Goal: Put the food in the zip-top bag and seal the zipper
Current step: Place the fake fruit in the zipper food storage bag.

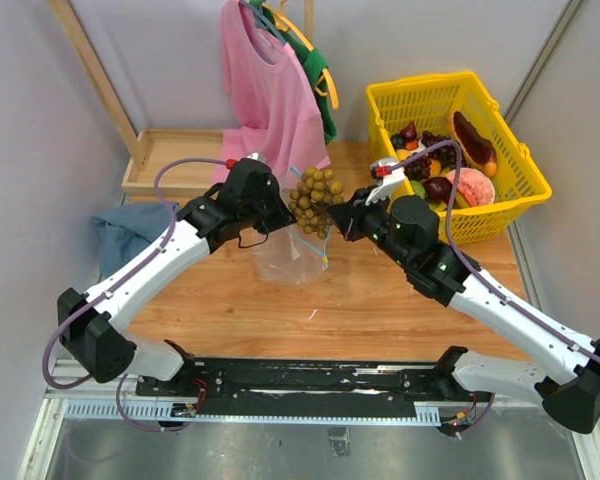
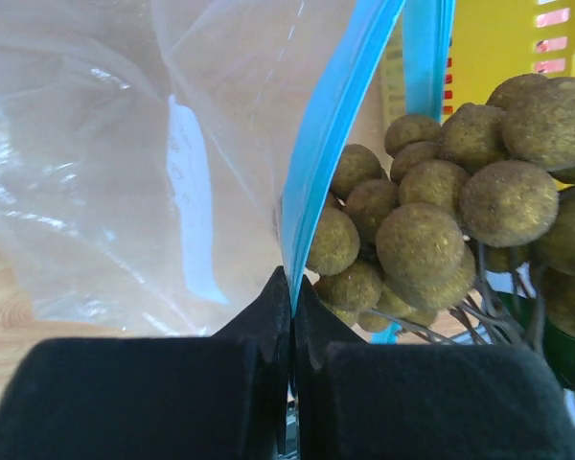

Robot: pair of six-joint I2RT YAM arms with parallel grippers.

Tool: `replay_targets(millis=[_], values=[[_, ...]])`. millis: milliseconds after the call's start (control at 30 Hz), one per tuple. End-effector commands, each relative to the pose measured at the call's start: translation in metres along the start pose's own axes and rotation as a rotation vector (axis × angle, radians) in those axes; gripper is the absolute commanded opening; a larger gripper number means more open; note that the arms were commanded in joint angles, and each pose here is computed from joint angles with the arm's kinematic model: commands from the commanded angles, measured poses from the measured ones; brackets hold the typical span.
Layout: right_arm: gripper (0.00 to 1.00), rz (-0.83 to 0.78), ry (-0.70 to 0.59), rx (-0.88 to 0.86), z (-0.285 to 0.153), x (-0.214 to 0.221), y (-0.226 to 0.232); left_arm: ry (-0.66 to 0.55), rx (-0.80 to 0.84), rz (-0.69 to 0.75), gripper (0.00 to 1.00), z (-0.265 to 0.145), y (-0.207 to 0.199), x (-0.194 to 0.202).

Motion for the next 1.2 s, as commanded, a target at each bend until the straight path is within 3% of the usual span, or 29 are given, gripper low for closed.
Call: replay_targets(millis=[0, 400, 633, 833, 1167], values=[[0.01, -0.073, 0.007, 0.008, -0.004, 0.011, -0.005, -0.043, 0.069, -0.016, 0.0, -0.014, -0.01, -0.011], [0.01, -0.266, 0.194, -0.084, 0.004, 0.047, -0.007, -0.02, 0.12, 0.064, 0.0, -0.026, -0.017, -0.012], [0.01, -0.243, 0.31, -0.177, 0.013, 0.056, 0.0, -0.018, 0.161, 0.153, 0.0, -0.031, -0.019, -0.011], [0.01, -0.245, 0.461, -0.134, 0.024, 0.076, -0.013, -0.001, 0.239, 0.228, 0.0, -0.036, -0.026, -0.006], [0.01, -0.191, 0.521, -0.1, 0.027, 0.086, -0.031, 0.006, 0.246, 0.328, 0.0, -0.045, -0.021, -0.003]])
Point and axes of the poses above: each gripper's point midway between its finger pads, its own z axis out along the fingers, its own y axis along the line the jaws close on, x = y × z, the point moved 3 cm from there along -z, back along the fingers, and after that the axes turned 1 degree about z, right-handed, at the moved point
